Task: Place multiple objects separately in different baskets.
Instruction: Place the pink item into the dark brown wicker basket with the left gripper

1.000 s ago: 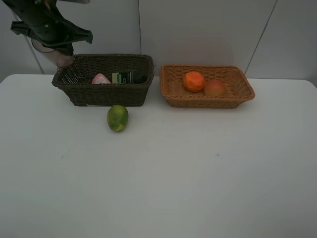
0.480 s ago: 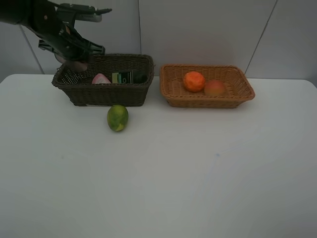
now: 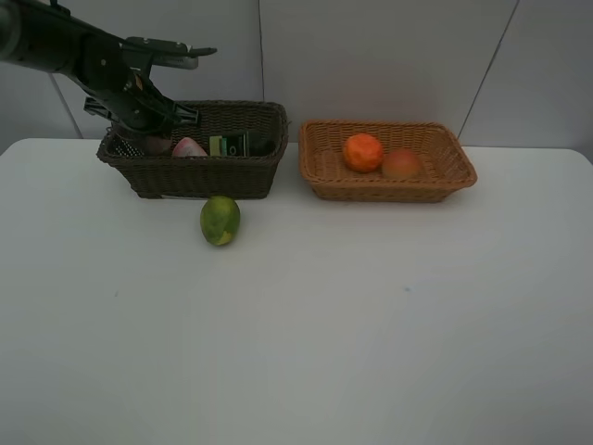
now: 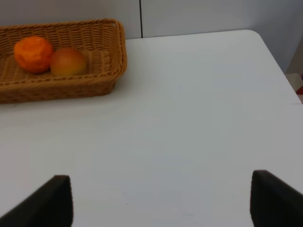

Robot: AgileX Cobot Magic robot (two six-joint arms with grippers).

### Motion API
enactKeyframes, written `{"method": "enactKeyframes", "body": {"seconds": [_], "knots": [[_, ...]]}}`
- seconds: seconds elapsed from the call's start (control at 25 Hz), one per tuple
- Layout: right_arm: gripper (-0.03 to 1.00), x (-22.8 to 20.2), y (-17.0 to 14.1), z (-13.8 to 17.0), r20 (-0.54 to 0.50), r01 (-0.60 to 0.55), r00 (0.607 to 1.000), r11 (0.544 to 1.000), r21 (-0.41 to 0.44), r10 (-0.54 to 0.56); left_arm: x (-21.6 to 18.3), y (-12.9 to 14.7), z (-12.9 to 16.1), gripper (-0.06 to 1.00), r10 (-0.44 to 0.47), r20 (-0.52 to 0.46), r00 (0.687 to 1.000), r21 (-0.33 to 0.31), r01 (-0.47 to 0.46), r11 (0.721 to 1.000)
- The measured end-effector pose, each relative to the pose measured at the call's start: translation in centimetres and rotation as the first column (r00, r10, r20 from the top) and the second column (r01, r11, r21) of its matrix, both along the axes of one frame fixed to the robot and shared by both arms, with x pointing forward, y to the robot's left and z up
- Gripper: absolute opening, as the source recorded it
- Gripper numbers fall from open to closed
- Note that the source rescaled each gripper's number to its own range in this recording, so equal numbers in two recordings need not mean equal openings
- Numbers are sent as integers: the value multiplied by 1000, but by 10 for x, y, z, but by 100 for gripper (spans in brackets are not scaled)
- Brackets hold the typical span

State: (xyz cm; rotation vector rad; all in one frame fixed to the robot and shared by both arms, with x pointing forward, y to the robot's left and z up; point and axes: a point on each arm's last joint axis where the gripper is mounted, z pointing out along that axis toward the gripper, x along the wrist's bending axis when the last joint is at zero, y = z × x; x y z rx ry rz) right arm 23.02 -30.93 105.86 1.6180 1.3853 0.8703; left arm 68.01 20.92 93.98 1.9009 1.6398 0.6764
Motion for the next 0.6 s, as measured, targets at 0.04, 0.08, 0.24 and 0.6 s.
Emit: {"method": "enactKeyframes", "body": {"seconds": [0.04,0.08,0.24,0.6], "knots": [[70,0,0,0,0,0,1000,1000,0,0,0,0,0,1,0,0,1000,0,0,1000],[70,0,0,0,0,0,1000,1000,0,0,0,0,0,3,0,0,1000,0,0,1000],[70,0,0,0,0,0,1000,1000,0,0,-1,1,4,30,4,-1,1000,3,-4,1000],[70,0,0,0,0,0,1000,1000,0,0,-9,3,33,88,15,20,1000,11,-15,1000]]}}
